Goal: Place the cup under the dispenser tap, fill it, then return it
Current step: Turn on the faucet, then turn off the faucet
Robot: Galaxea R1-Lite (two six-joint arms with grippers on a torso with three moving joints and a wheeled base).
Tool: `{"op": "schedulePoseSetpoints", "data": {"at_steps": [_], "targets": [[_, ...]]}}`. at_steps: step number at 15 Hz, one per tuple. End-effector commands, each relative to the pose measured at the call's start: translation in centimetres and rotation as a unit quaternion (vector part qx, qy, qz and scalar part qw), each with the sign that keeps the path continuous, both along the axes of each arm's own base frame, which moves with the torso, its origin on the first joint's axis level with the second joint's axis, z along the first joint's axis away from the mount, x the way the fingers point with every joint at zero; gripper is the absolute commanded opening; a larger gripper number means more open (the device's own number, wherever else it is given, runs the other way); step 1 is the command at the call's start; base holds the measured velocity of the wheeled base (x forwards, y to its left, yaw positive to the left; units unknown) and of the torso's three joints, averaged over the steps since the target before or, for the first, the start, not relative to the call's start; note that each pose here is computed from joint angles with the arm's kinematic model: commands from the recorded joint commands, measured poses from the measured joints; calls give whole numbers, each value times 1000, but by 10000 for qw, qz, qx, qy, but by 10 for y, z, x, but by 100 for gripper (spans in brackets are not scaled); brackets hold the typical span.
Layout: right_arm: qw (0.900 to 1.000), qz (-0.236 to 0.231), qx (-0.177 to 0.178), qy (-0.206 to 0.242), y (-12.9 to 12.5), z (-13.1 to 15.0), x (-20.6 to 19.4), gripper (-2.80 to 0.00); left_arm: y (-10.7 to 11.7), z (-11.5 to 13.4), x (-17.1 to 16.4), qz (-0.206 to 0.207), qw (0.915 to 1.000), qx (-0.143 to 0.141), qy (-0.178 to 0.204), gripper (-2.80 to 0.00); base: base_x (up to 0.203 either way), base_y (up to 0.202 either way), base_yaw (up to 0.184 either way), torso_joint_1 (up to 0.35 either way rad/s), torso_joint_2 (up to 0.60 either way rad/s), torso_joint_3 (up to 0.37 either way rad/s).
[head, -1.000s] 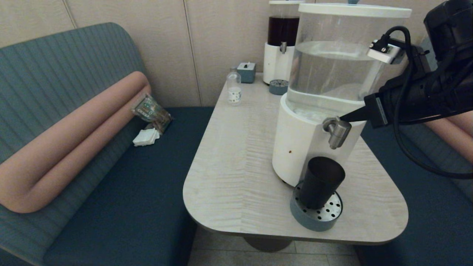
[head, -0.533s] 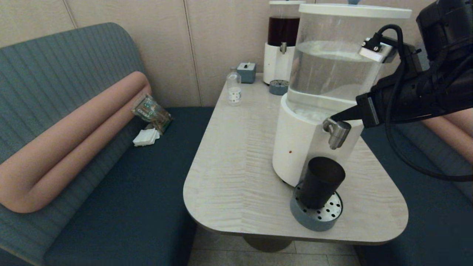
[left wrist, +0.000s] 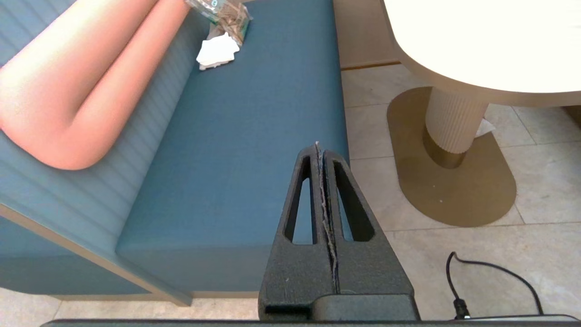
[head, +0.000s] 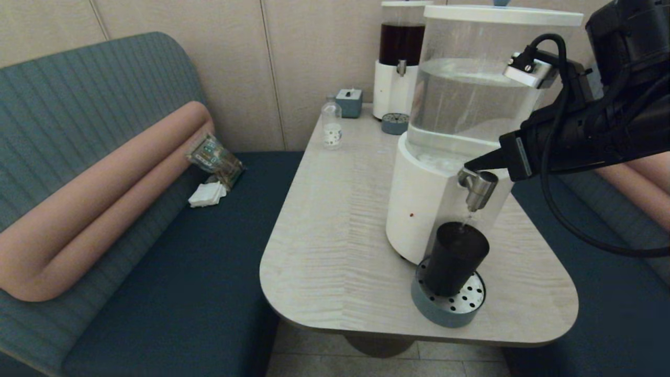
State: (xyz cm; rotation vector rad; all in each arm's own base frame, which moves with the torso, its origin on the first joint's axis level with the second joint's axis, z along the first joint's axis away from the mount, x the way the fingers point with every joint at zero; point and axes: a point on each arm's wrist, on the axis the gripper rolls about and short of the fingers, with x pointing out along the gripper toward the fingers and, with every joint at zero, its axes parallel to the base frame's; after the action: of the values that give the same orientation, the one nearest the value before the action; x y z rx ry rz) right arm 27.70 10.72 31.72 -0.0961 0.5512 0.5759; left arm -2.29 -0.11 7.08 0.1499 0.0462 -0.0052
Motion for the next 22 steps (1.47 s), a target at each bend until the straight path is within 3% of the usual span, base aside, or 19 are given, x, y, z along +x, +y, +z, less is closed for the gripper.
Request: {"op": "schedulePoseSetpoints", "data": {"at_steps": [1, 9, 13, 18, 22], "targets": [[9997, -183, -7, -163, -6, 3, 0, -280, 0, 0, 0, 1, 10000, 4, 6, -280, 0, 0, 0, 0, 0, 0], [9965, -617, 102, -548, -41, 21, -40, -280, 0, 0, 0, 1, 10000, 4, 11, -280, 0, 0, 0, 0, 0, 0], [9921, -838, 213, -905, -64, 32, -99, -280, 0, 0, 0, 1, 10000, 4, 7, -280, 0, 0, 0, 0, 0, 0], [9708, -1697, 304, -1670, -101, 27, -202, -280, 0, 0, 0, 1, 10000, 4, 7, -280, 0, 0, 0, 0, 0, 0], [9565, -1896, 352, -2189, -103, -17, -275, -280, 0, 0, 0, 1, 10000, 4, 8, -280, 0, 0, 0, 0, 0, 0]]}}
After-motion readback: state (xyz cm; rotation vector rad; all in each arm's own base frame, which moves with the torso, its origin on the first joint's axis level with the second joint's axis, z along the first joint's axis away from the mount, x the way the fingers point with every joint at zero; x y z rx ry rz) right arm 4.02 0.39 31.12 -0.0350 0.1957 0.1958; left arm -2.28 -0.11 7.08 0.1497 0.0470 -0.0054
